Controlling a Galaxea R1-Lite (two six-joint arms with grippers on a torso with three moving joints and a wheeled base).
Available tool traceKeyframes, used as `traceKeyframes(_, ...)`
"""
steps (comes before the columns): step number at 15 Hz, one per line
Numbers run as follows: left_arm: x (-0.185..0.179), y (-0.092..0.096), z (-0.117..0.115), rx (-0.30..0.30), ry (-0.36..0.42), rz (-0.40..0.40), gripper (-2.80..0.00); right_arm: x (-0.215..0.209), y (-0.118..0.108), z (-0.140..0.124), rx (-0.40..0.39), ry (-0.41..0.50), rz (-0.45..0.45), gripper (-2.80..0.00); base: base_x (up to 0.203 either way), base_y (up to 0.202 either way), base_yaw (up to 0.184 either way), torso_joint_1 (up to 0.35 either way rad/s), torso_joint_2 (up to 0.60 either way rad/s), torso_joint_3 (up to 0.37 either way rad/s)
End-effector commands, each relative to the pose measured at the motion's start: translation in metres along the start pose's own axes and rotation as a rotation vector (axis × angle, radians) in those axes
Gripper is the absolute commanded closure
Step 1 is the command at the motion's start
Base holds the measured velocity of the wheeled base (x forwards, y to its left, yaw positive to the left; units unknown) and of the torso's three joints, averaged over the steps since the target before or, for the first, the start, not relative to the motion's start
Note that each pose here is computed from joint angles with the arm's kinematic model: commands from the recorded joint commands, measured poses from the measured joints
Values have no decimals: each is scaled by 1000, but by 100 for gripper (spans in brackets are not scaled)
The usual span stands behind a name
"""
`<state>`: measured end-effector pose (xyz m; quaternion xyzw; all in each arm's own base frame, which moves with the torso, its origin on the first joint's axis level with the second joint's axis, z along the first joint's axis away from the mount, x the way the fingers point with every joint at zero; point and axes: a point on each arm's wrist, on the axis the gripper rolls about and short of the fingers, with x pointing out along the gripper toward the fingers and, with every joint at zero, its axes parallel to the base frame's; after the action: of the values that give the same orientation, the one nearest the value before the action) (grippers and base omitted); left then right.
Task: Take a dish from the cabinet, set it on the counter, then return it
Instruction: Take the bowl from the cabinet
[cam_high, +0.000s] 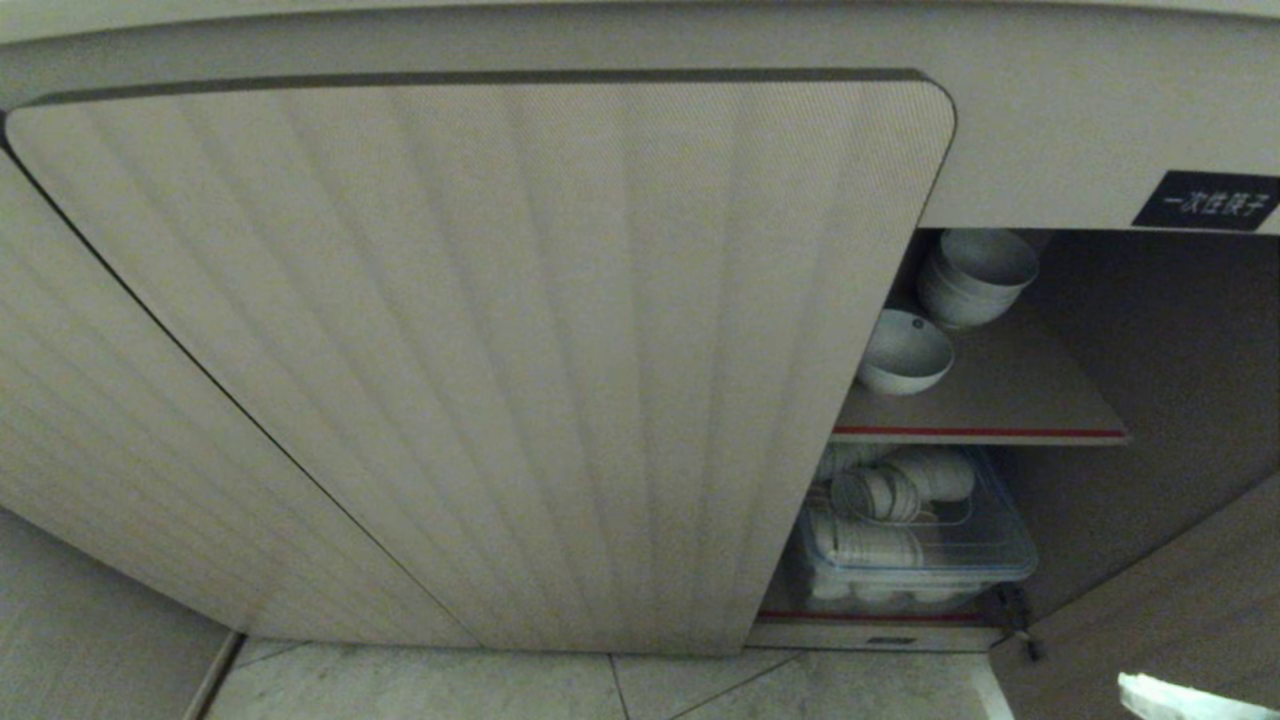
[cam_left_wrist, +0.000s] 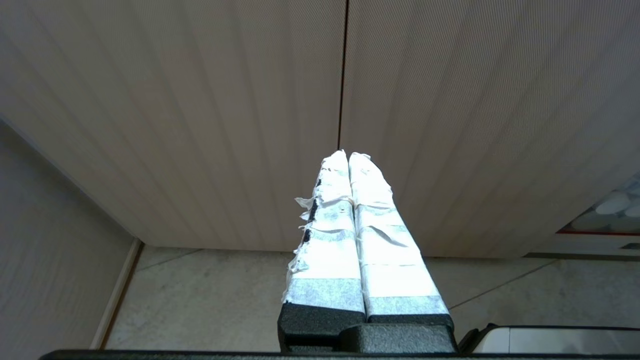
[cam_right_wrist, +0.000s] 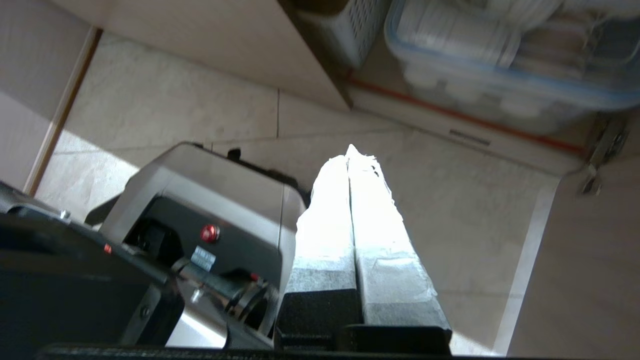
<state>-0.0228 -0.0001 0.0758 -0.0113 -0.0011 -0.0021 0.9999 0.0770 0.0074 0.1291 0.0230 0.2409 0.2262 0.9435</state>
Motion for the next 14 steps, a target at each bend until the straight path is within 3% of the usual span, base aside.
traceKeyframes(1,0,0,0,0,-1,0,0,4,-2,4,-3,-7,1,0,0,0,0,0,0,0)
traceKeyframes(10,0,0,0,0,-1,0,0,41,-25,23,-6,-18,-31,0,0,0,0,0,0,0)
traceKeyframes(14,0,0,0,0,-1,0,0,48,-31,30,115,-48,-70,0,0,0,0,0,0,0)
